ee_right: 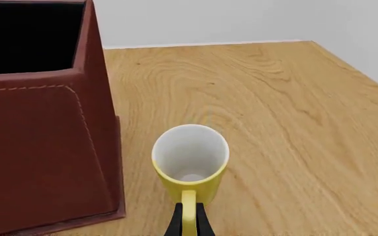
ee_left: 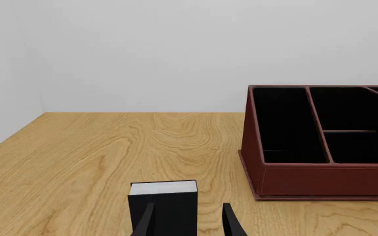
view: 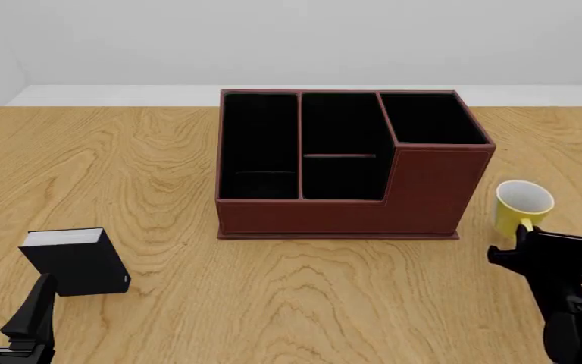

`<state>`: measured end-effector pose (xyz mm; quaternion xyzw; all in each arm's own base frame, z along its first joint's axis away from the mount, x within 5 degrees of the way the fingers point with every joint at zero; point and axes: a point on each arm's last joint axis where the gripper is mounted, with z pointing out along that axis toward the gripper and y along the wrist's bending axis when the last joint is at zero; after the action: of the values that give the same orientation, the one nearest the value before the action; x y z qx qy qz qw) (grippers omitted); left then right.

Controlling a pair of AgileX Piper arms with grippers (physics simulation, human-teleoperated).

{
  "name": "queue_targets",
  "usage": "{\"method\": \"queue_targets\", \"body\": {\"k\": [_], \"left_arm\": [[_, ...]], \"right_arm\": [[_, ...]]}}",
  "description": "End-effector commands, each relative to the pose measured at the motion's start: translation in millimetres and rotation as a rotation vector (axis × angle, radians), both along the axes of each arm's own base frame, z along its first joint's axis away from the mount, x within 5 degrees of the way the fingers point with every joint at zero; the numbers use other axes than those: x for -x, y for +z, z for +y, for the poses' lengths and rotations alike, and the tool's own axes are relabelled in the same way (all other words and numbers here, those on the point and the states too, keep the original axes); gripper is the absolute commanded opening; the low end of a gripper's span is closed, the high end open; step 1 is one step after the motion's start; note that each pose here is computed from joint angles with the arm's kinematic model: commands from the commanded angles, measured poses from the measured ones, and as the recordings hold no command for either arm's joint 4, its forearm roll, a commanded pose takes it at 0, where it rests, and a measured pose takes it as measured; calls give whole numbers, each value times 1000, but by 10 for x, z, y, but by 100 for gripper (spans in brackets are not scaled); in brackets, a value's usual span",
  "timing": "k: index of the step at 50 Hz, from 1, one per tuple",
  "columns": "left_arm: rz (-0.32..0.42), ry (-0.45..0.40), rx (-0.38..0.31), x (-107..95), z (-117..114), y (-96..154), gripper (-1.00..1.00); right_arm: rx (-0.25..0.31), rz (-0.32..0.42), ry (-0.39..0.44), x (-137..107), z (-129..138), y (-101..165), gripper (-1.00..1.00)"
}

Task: Pick up the yellow and white mug and place it to the right of the caddy.

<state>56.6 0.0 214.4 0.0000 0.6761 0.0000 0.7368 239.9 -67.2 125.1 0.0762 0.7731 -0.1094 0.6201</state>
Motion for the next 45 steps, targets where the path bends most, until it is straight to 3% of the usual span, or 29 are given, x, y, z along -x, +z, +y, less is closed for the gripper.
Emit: {"method": "queue_targets", "body": {"k": [1, 45], "left_arm": [[0, 0, 0, 0, 0, 0, 100], [0, 0, 0, 0, 0, 0, 100]], "right_arm": [[-5, 5, -2, -28, -11, -30, -100], [-18, 48, -10, -116, -56, -191, -100]]}}
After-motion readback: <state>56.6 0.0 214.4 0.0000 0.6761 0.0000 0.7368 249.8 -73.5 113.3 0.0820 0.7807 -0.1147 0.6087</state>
